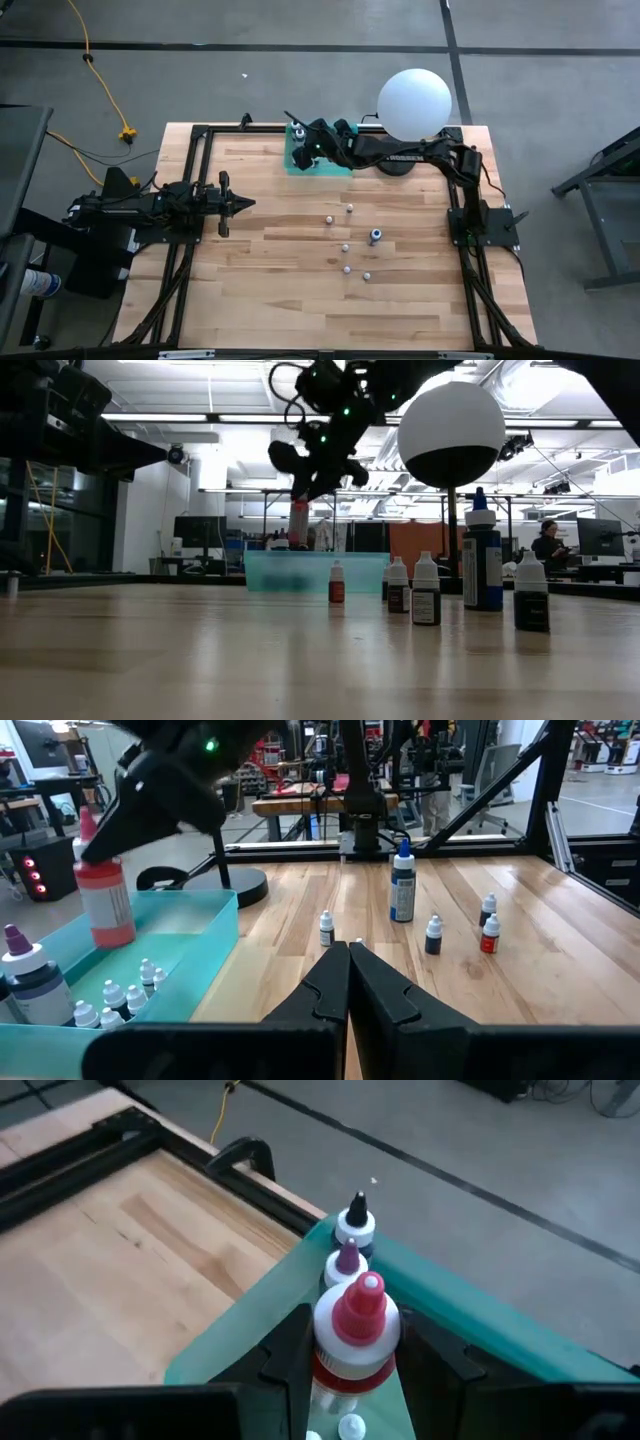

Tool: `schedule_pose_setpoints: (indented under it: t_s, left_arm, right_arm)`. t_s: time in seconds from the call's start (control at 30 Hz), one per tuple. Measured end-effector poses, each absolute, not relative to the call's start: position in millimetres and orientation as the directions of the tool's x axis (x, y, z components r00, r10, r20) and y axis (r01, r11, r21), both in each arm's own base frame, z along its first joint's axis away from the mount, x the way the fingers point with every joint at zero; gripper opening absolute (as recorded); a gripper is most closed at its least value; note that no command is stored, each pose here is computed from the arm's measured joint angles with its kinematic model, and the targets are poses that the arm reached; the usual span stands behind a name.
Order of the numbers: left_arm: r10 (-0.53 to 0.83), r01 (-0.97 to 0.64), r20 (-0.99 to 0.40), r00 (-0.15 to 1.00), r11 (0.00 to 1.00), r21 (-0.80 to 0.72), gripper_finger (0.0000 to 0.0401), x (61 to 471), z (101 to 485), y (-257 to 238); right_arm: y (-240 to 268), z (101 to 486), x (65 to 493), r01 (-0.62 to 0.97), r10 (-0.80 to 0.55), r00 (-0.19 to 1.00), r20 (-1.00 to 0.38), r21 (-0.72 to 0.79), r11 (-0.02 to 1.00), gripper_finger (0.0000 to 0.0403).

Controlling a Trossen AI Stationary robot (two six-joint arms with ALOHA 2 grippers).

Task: Pick & Place food coloring
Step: Put the big pink food coloring bottle into the bin

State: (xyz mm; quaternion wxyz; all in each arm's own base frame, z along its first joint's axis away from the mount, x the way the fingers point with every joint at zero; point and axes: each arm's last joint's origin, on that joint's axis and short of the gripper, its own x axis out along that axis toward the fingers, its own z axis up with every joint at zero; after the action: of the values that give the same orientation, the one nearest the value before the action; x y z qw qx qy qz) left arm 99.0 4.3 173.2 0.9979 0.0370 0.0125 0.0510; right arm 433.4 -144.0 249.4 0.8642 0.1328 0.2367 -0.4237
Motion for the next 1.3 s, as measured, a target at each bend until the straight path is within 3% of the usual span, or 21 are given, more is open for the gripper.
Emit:
schedule_pose_setpoints:
  t_s: [0.9, 1.3]
  left_arm:
    - [0.102, -0.100, -0.021, 0.995, 0.992, 0.075, 0.0000, 99, 173, 4]
    - [0.102, -0.101, -0.021, 0.995, 0.992, 0.075, 0.0000, 99, 173, 4]
  right_arm:
    - [-182, 208, 436, 0.896, -0.724, 0.428, -0.541, 0.148, 0.419, 0.0109]
    - [-191, 195, 436, 0.901, -0.725, 0.408, -0.555, 0.114, 0.419, 0.0110]
